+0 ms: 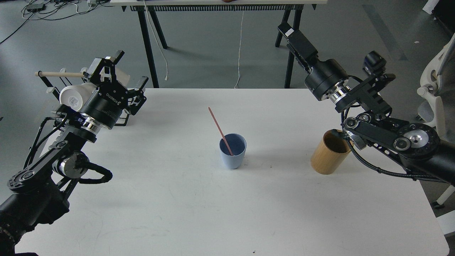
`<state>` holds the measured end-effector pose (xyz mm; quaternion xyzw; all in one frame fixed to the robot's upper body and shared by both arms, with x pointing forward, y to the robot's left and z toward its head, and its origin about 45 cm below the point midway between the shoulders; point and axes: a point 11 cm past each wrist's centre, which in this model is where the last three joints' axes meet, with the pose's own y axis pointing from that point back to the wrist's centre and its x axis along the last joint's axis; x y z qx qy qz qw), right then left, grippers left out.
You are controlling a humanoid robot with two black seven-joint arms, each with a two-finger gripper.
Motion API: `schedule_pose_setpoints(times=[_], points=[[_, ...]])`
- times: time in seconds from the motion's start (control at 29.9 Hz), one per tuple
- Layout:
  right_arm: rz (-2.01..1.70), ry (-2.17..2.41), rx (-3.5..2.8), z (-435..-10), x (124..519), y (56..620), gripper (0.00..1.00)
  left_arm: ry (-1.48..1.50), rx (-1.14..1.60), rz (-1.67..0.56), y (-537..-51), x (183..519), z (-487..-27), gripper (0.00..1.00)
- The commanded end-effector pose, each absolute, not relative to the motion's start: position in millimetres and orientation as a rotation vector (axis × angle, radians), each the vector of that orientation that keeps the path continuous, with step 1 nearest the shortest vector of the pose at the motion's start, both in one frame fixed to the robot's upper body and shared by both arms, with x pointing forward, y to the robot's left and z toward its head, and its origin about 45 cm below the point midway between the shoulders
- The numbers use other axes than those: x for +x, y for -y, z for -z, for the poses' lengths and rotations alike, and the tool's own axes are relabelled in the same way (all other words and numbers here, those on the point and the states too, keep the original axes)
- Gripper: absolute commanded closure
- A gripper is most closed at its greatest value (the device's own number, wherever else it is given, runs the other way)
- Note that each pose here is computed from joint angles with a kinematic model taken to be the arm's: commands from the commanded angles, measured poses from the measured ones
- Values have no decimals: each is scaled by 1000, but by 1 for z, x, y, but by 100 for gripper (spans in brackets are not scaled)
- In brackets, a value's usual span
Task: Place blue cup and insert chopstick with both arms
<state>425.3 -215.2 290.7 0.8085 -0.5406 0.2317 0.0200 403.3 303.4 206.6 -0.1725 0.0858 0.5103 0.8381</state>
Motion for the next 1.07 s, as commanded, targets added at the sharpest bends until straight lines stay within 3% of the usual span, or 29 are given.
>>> schedule_pose_setpoints(times=[0.0, 0.2, 0.4, 0.6, 1.04], points=[[-419, 1884, 2575, -305, 416, 243, 1, -160, -377, -1060, -303, 403, -217, 3], [187, 1961, 2822, -307, 397, 276, 1, -141, -411, -1075, -311, 406, -229, 4], [437, 1694, 3086, -295, 373, 283, 1, -121, -431, -1105, -329, 407, -241, 4], [511, 1704, 3093, -279, 376, 284, 1, -127, -464, -1124, -337, 408, -246, 3], [543, 1944, 3140, -298, 396, 276, 1, -135, -456, -1112, -331, 408, -243, 3]])
